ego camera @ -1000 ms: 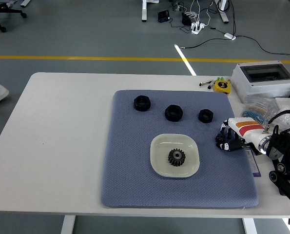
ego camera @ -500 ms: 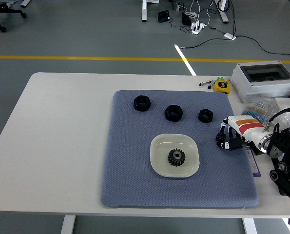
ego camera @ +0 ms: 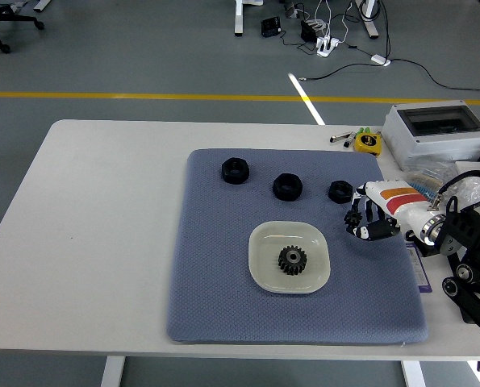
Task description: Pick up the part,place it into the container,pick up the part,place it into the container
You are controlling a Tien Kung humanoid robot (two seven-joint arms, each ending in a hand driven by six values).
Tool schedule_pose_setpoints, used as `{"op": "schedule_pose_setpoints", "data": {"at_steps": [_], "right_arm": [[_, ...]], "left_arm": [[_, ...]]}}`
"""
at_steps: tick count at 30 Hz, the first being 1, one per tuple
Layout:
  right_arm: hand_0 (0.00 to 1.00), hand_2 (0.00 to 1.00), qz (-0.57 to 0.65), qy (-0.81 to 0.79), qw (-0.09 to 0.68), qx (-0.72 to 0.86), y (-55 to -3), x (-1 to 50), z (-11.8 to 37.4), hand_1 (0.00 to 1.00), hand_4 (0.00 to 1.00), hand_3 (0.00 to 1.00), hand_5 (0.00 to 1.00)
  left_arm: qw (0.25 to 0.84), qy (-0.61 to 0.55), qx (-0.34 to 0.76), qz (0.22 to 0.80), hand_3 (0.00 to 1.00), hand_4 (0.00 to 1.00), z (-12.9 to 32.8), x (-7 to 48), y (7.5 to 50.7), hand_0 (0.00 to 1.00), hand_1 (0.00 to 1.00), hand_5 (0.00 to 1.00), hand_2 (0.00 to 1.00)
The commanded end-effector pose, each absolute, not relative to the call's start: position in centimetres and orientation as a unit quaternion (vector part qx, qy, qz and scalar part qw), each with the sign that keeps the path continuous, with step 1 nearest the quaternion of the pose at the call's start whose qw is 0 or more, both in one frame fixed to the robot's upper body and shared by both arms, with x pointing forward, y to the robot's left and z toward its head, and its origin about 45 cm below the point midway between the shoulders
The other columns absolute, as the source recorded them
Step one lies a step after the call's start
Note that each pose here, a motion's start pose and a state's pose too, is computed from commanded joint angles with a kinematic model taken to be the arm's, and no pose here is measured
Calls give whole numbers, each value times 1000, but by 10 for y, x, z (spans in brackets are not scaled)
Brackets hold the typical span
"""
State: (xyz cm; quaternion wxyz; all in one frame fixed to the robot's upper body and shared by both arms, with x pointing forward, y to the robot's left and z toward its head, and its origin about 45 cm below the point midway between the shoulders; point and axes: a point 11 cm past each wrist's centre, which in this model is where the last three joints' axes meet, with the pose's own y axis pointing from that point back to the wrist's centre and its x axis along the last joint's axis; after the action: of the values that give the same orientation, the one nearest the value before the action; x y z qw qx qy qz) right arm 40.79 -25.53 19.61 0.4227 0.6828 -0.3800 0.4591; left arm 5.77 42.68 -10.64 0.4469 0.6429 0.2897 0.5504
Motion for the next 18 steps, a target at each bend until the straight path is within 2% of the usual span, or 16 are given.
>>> {"op": "schedule_pose_setpoints", "data": {"at_steps": [9,18], "right_arm": [[30,291,478,-325,384,720,-215,388,216,184,810,419,242],[33,290,484,-262,366,751,-177,370,213,185,810,429,244]], "left_arm": [[446,288,644,550,581,677,-106,58,428,707,643,635,673],[446,286,643,553,581,677,-105,61,430,707,637,636,673]]}}
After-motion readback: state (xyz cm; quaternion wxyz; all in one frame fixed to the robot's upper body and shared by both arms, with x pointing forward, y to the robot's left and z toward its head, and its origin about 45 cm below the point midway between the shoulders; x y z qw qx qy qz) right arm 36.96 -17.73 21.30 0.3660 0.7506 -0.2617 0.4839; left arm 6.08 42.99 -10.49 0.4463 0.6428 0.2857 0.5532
